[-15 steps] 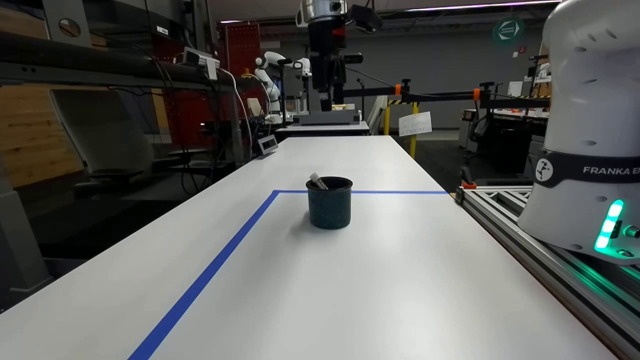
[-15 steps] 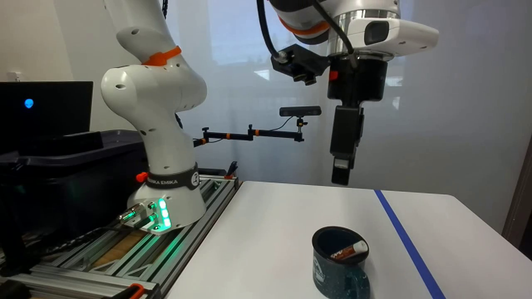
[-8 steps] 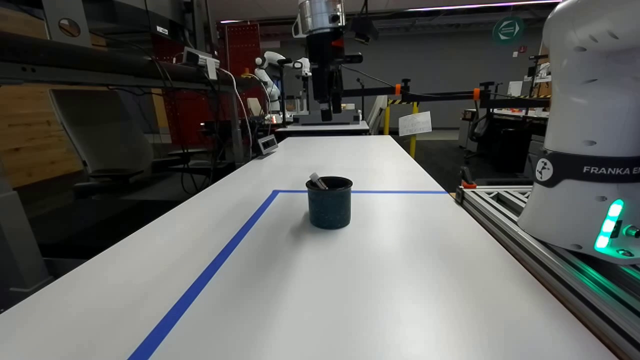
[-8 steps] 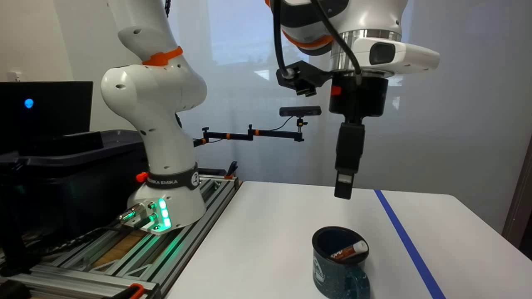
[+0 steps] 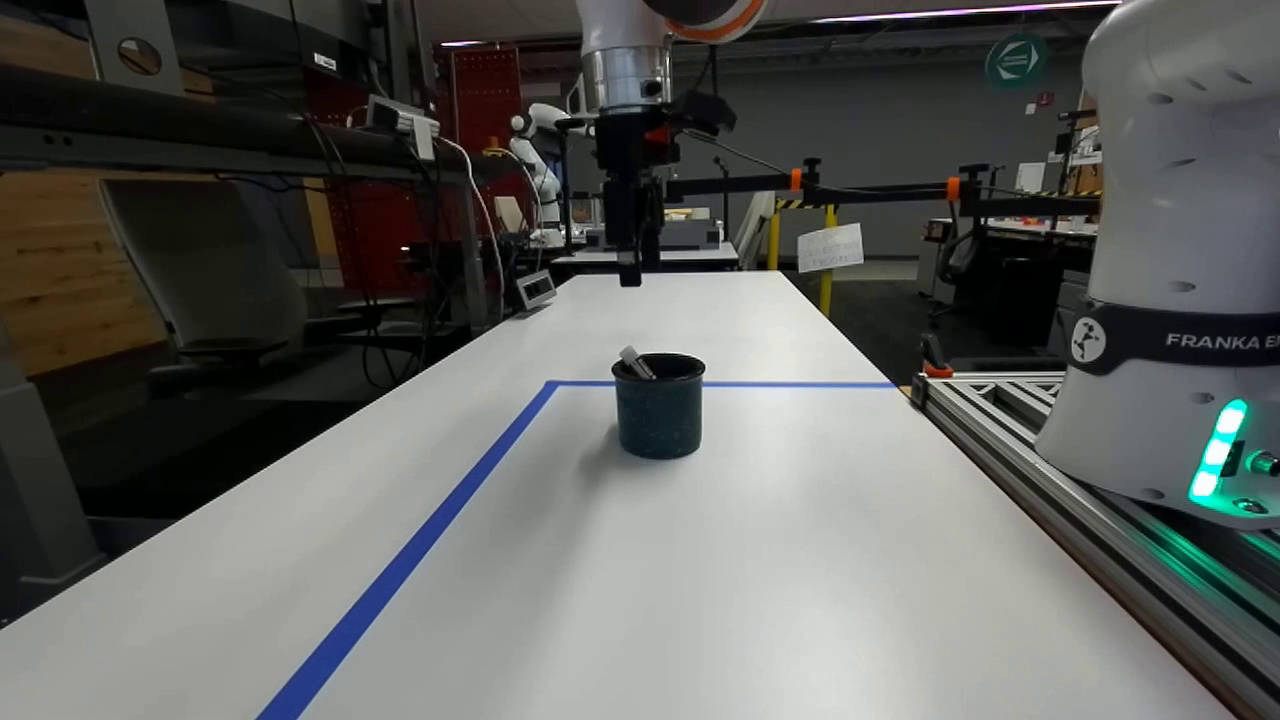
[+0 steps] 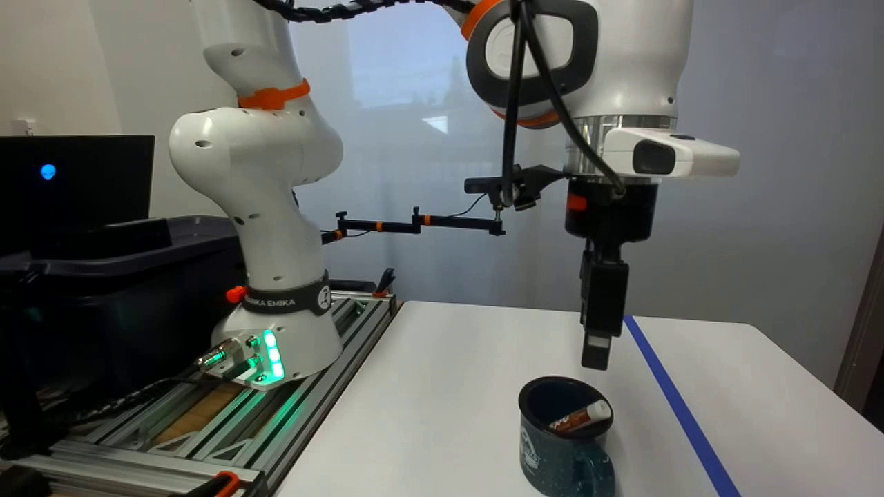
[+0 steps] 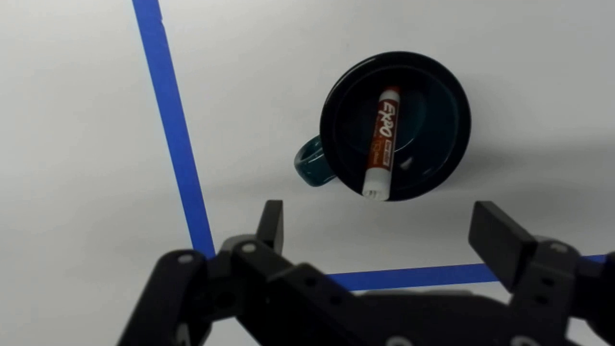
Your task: Put the marker on the table
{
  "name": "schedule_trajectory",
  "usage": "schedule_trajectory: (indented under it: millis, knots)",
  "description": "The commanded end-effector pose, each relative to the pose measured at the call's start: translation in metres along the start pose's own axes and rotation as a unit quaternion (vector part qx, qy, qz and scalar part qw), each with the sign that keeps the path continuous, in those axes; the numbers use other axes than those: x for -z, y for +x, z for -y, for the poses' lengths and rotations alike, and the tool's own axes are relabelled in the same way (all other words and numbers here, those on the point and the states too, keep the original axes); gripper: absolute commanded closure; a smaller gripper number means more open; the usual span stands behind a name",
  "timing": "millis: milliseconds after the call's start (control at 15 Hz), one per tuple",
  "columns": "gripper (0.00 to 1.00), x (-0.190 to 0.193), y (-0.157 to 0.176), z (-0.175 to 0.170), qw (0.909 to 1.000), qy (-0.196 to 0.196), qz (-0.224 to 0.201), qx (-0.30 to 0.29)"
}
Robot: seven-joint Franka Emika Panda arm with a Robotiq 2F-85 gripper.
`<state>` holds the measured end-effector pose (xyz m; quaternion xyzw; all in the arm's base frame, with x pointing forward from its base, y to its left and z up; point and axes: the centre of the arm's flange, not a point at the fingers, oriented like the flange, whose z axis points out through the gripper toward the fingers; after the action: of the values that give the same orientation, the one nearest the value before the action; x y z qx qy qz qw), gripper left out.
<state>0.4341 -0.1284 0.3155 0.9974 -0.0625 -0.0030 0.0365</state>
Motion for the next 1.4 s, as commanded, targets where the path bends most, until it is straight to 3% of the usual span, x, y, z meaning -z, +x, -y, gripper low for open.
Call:
schedule_trajectory:
  millis: [0,333,733,1333]
  knots:
    - [0.00,-0.018,0.011,0.007,0.9996,0.027,0.011,-0.001]
    - [0.00,-0.039,0.017,0.004,0.9982,0.048,0.035,-0.010]
    - [0.00,-0.052,0.011,0.018,0.9996,0.025,0.009,0.009]
    - [0.00,-0.053,-0.006,0.024,0.9995,0.030,0.002,0.011]
